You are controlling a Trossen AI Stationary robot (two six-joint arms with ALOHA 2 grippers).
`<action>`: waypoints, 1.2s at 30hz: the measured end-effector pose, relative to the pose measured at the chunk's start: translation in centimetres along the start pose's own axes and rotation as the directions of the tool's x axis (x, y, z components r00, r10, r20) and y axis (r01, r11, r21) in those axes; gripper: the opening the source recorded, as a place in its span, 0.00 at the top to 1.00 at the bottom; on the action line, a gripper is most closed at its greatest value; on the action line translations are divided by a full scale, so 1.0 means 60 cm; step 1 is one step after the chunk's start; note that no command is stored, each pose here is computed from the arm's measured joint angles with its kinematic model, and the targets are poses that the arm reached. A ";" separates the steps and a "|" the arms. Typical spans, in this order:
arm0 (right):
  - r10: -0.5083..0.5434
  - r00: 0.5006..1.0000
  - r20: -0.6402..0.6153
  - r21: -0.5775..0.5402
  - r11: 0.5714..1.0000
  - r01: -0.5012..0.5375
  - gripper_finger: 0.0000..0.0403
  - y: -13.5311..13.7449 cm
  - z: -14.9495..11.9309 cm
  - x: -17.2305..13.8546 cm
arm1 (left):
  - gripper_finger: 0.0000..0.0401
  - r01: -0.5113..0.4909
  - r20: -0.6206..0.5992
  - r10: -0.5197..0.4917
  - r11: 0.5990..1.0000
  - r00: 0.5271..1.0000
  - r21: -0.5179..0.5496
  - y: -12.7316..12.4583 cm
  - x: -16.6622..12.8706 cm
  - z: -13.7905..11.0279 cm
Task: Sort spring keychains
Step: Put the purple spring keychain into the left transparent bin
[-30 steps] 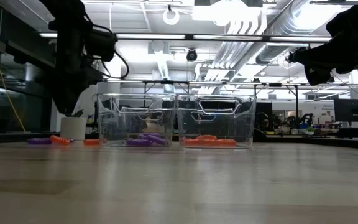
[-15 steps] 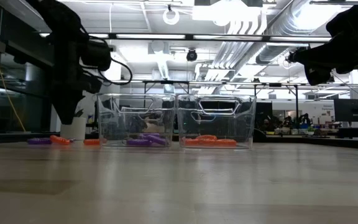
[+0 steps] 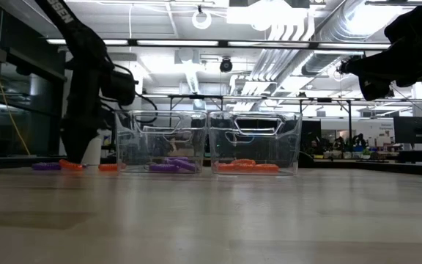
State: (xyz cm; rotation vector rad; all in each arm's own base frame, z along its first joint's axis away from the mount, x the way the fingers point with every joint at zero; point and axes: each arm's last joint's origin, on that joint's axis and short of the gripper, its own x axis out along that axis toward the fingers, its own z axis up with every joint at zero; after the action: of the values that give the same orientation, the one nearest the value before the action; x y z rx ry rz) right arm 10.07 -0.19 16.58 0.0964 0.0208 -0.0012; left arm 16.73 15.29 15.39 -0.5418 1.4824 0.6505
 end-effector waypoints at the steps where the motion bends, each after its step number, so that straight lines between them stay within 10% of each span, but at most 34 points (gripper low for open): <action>1: 0.000 1.000 0.000 0.000 1.000 0.000 0.99 0.000 0.000 0.000 | 0.60 -0.008 -0.002 0.008 1.000 1.000 0.000 0.000 0.001 0.001; 36: 0.000 1.000 0.000 0.000 1.000 0.000 0.97 0.000 0.000 0.000 | 0.68 0.023 -0.041 -0.022 1.000 0.999 0.018 0.011 0.031 0.014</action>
State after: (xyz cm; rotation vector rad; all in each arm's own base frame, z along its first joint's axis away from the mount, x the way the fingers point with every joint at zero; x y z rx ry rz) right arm 10.07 -0.19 16.58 0.0963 0.0206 -0.0013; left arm 16.89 16.46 13.60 -0.5594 1.5173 0.6110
